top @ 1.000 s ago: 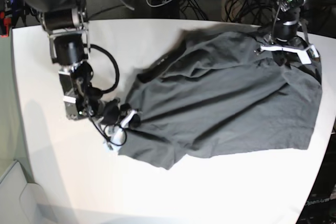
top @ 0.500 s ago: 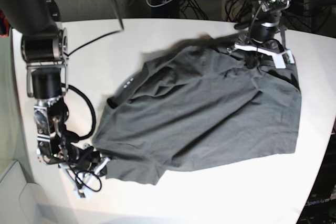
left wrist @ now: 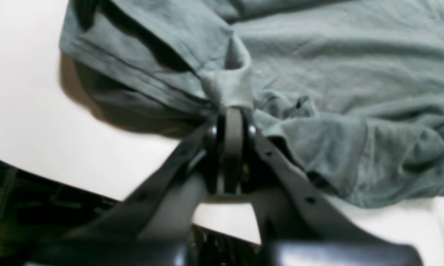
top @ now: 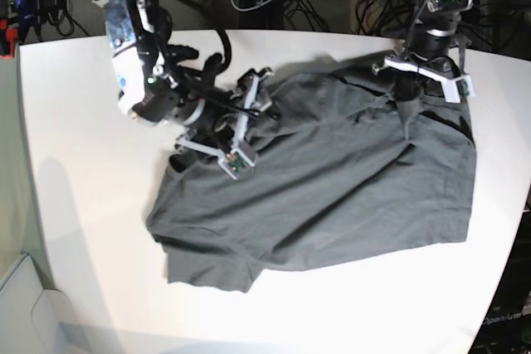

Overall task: Layout the t-shirt on the table in an organized manner, then fold the t-shirt properly
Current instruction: 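Grasp the t-shirt edges with both grippers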

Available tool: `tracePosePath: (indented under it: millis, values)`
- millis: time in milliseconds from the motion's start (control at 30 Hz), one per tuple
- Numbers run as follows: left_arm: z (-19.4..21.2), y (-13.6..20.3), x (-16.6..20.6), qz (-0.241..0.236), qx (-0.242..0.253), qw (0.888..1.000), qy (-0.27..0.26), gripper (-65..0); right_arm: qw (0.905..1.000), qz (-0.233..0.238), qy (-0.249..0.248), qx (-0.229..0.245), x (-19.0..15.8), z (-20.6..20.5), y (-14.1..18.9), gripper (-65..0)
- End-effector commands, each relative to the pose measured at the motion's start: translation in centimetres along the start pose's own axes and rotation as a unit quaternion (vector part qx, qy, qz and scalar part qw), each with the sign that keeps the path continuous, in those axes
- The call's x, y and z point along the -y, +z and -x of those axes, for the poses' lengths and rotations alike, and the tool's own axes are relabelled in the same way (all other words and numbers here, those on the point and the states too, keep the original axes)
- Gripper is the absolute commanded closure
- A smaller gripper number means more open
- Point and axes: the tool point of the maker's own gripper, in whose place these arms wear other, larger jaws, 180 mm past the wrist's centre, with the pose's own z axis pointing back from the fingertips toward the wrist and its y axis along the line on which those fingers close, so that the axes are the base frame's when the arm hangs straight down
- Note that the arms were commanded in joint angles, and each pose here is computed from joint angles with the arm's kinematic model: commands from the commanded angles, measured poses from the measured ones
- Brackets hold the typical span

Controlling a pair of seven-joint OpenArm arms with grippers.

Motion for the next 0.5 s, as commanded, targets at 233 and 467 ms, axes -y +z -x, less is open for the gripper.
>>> tracePosePath:
  millis: [233,467]
  values:
    - [-2.7,1.2,-4.7,-0.055,0.039,0.998,-0.009,-0.1,0.9984,0.02,-0.039,0.034,1.4,0.9,0.7,-45.5]
    - [-3.0,1.3,-5.1,-0.062,0.043,0.997,-0.008,-0.1,0.996,0.032,-0.083,-0.013,3.6,4.5,-0.8,-45.5]
